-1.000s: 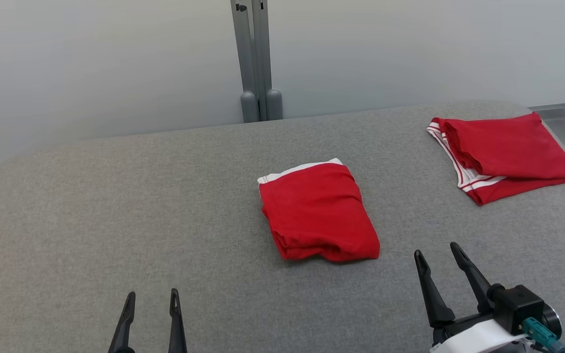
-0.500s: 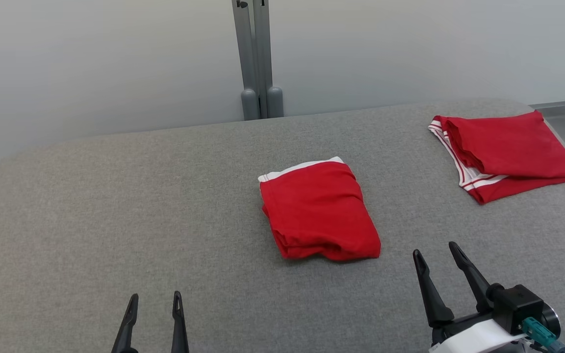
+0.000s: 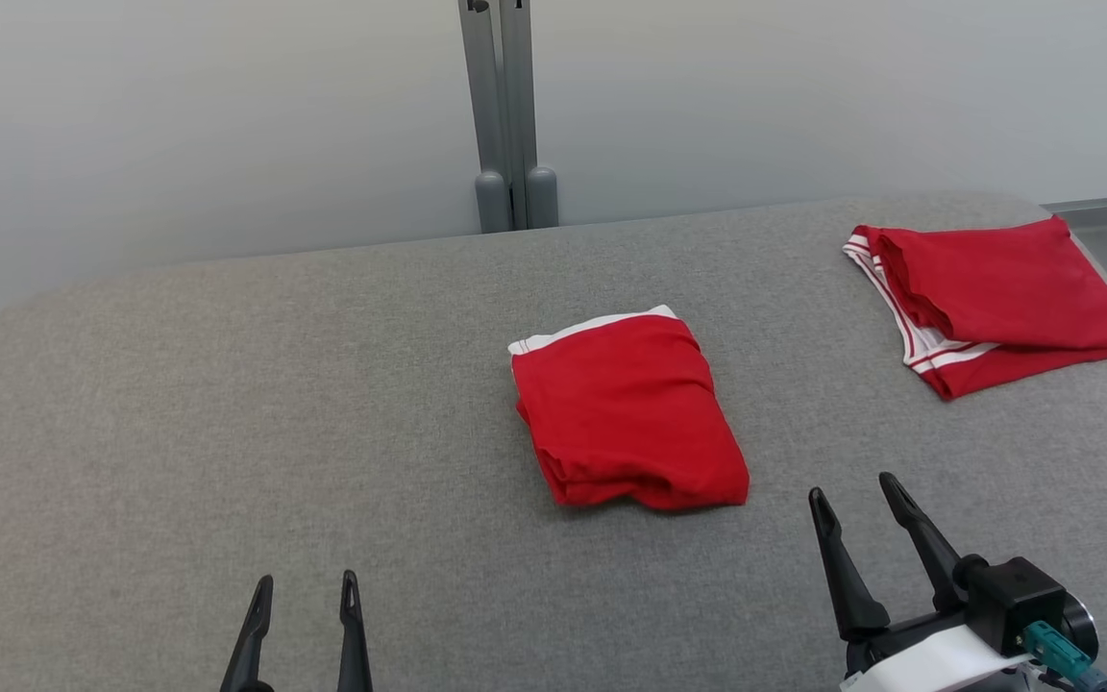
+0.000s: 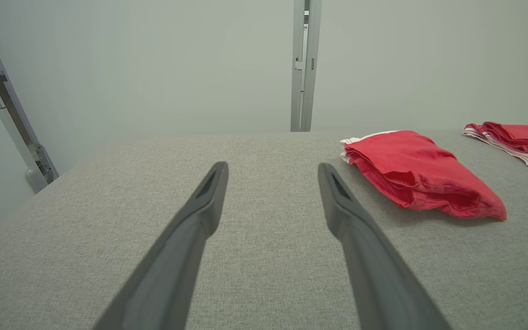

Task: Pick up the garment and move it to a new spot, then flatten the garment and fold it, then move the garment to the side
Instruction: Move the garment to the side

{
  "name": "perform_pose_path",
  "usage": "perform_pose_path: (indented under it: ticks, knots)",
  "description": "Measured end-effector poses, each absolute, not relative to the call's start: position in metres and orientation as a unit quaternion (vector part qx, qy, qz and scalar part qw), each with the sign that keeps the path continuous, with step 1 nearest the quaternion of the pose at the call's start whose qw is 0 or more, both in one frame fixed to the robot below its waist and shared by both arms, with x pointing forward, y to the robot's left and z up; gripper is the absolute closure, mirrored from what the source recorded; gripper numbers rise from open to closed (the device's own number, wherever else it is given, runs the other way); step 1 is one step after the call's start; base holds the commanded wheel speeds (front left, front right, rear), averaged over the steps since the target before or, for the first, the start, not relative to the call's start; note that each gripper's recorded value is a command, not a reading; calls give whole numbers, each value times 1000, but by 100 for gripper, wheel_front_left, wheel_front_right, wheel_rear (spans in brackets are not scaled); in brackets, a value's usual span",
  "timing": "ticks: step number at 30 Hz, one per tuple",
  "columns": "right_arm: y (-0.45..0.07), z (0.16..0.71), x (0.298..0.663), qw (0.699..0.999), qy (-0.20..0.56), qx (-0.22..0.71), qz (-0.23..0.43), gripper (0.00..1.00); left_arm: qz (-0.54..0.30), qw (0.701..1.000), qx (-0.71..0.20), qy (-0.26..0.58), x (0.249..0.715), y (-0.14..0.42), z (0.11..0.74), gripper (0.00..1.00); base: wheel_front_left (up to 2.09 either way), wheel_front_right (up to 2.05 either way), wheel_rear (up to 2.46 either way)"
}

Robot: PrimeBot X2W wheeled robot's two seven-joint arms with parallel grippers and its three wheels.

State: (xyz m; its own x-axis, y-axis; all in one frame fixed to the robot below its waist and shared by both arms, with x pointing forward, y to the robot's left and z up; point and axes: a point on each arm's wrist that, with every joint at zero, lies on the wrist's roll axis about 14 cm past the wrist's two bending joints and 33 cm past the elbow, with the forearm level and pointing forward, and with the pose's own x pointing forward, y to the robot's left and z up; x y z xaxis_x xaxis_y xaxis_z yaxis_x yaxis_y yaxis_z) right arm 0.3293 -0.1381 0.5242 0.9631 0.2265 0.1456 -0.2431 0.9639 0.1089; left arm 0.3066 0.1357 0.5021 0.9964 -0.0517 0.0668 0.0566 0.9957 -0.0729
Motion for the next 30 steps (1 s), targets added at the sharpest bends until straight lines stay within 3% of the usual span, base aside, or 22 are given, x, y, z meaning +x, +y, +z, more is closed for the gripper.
perform_pose_path:
  ticks: [7,17,30]
  knots:
    - [-130,518,334,987,-54,76,127,0,-31,998,-36,-32,309,132,502,0,0,0,0]
    - [-119,530,386,982,-60,72,166,0,-55,997,-31,-47,326,116,512,0,0,0,0]
    - [-125,471,465,959,112,169,196,0,-43,998,-30,-25,354,119,499,0,0,0,0]
